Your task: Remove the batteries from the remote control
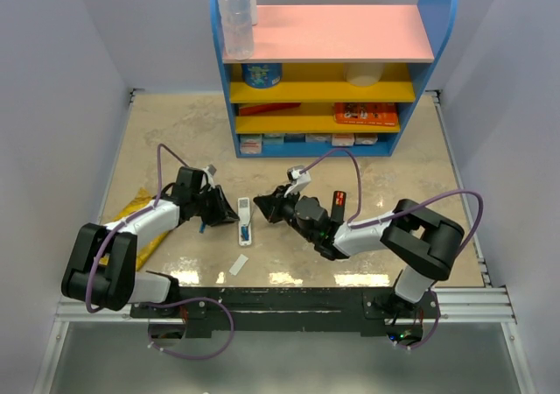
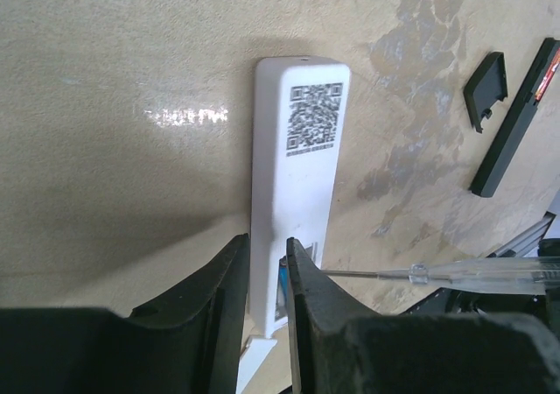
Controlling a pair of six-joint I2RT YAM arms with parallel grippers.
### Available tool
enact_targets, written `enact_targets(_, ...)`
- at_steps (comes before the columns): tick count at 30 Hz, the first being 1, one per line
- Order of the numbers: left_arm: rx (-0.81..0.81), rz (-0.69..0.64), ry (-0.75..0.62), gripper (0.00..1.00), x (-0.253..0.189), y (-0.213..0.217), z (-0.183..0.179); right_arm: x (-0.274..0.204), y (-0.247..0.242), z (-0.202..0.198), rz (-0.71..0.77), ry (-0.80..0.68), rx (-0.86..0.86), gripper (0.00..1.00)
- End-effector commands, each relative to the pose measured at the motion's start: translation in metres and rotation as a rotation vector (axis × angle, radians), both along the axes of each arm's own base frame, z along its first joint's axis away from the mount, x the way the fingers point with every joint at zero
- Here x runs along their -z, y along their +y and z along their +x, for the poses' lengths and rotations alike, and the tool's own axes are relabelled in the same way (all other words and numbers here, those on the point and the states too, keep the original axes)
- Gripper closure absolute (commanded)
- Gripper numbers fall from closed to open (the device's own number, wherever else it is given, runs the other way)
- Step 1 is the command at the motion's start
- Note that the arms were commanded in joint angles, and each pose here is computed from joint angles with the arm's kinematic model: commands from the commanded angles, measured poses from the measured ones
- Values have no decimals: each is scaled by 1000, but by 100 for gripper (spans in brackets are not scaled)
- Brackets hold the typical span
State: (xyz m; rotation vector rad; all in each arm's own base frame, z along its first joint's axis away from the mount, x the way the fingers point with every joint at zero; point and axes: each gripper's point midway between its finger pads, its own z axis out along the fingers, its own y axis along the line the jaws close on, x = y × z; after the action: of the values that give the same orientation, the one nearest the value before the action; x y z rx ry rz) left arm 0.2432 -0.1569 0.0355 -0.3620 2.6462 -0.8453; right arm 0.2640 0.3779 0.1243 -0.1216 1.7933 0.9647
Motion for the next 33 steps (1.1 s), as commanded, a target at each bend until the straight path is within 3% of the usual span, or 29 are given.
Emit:
enact_targets(1,27,-18,-36,72,-5,-5,4,-19,13,-5,115,5,-38,100)
enact_targets(33,-24,88,-56,70,-15,15,8,-38,20,13,148,-96,11,100)
